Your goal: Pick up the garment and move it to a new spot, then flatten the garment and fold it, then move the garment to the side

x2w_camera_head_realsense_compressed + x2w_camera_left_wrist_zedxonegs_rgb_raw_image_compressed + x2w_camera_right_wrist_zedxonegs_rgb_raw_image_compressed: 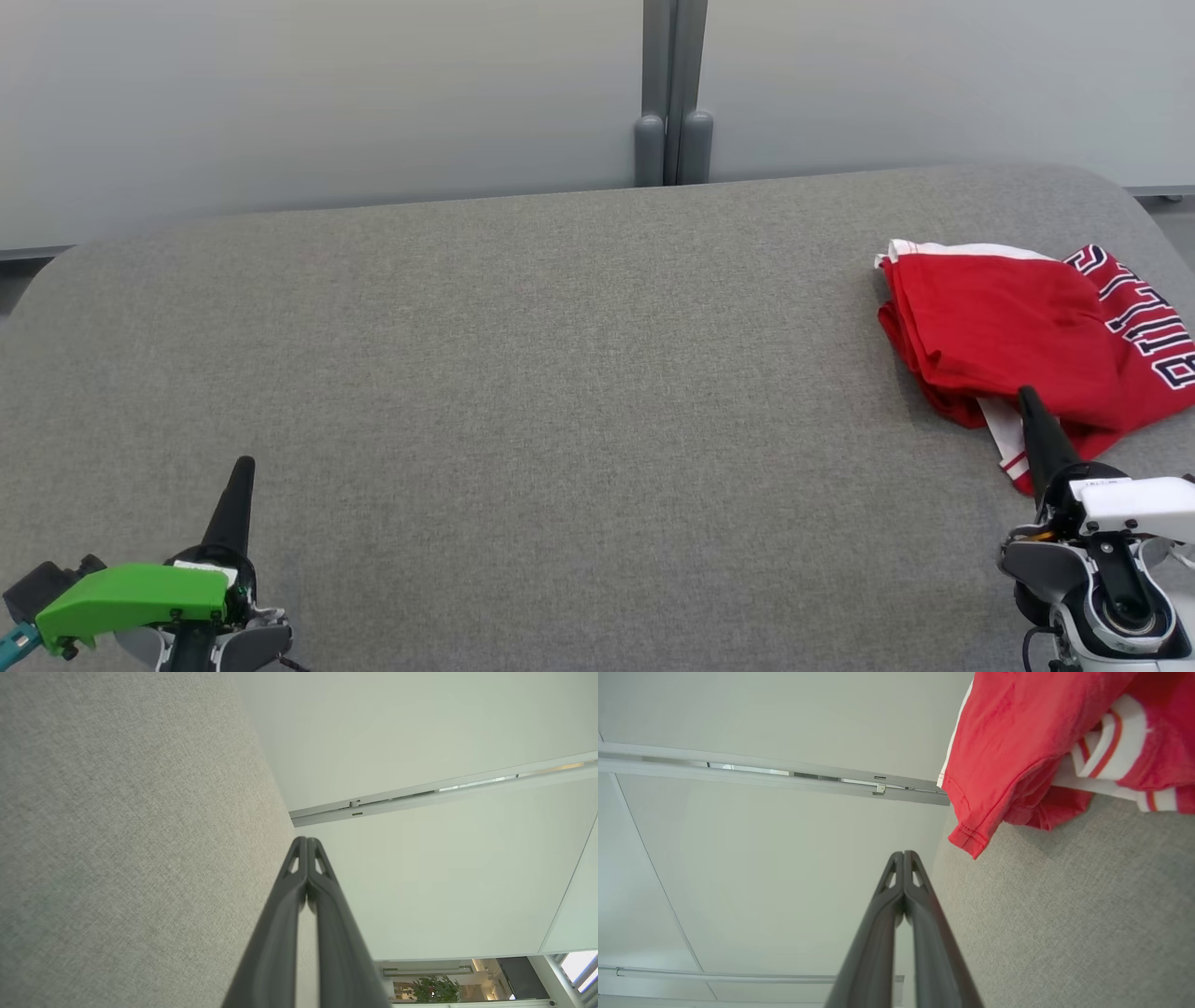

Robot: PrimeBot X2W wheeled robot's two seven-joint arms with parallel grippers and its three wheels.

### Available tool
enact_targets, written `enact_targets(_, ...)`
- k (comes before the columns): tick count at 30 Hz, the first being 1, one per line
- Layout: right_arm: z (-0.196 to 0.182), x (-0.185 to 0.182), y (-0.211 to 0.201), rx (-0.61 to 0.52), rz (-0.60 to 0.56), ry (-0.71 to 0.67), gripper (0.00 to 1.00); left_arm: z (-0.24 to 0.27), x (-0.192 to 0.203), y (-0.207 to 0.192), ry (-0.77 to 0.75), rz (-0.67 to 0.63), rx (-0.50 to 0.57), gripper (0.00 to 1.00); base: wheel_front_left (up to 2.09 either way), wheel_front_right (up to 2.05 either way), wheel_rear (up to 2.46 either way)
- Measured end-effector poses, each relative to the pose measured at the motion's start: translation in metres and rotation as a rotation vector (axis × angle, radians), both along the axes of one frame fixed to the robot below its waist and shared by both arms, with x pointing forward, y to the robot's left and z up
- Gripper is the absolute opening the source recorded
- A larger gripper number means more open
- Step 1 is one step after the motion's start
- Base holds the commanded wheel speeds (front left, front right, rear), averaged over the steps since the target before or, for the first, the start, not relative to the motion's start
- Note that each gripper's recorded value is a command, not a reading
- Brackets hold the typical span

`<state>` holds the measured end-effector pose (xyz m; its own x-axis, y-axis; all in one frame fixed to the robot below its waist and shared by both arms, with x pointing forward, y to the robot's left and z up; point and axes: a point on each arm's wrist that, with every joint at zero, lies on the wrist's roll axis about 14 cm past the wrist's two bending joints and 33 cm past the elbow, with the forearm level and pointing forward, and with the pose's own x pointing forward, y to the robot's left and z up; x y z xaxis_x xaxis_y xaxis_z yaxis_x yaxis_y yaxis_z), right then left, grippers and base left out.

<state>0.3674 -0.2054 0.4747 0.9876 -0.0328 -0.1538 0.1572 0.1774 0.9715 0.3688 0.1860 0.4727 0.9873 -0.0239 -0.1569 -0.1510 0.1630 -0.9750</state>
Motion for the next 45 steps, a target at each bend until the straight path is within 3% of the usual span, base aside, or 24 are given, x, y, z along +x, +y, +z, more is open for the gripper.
enact_targets(13, 0.012, 0.006, -0.001, 0.177, -0.019, -0.064, 0.0, 0.012, 0.005, 0.002, -0.051, 0.019, -0.162, 0.0, 0.0, 0.0, 0.0)
enact_targets(45, 0.015, 0.008, -0.001, 0.184, -0.02, -0.073, 0.0, 0.016, 0.008, 0.001, -0.068, 0.018, -0.164, 0.0, 0.0, 0.0, 0.0)
